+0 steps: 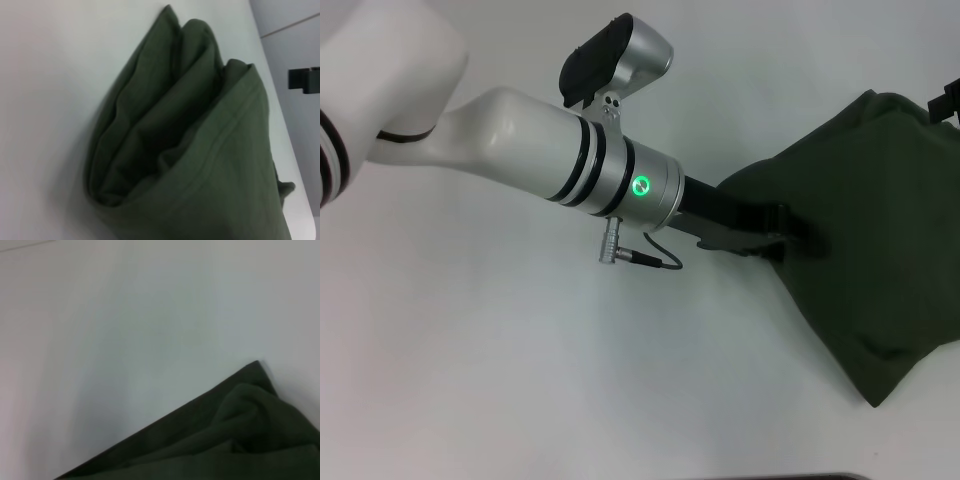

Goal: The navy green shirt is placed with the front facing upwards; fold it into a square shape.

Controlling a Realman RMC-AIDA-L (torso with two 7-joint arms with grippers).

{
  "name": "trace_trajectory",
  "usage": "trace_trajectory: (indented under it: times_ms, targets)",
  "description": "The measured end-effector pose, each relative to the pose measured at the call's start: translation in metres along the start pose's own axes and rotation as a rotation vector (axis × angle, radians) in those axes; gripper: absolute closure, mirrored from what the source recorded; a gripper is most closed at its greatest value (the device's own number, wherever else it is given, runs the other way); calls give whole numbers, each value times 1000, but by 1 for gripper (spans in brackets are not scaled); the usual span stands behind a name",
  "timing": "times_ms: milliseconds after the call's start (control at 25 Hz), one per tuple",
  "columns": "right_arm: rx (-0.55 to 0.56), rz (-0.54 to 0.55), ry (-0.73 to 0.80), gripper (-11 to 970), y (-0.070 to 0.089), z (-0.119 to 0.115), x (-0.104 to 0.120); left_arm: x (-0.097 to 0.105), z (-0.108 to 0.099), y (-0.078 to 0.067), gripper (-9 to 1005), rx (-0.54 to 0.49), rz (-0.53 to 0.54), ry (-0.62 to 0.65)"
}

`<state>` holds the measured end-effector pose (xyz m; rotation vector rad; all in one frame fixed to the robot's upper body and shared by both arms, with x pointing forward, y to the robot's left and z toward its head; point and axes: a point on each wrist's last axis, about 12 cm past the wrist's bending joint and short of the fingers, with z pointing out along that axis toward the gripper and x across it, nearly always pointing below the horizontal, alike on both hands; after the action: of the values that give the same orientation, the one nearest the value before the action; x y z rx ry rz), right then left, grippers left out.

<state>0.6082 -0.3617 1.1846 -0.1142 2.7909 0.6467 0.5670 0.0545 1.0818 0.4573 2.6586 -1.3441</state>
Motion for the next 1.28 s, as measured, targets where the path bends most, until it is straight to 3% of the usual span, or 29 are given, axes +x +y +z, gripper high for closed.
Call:
trace_trajectory:
  times_ms: [40, 160, 400, 920, 1280]
  targets:
    - [-3, -1, -1, 481, 0, 0, 0, 0, 0, 0, 313, 0, 2, 0]
    - [-8, -3, 0, 481, 2, -1, -1, -1, 0, 0, 534, -4, 3, -3]
    - [-9, -3, 2, 482, 2, 0, -1, 0, 0, 1, 769, -7, -2, -6]
    - [-13, 0, 13, 483, 4, 3, 0, 4, -7, 5, 956, 4, 0, 11]
    - [-30, 8, 28, 484, 6, 6, 4, -3, -56, 33, 959, -73, -33, -62]
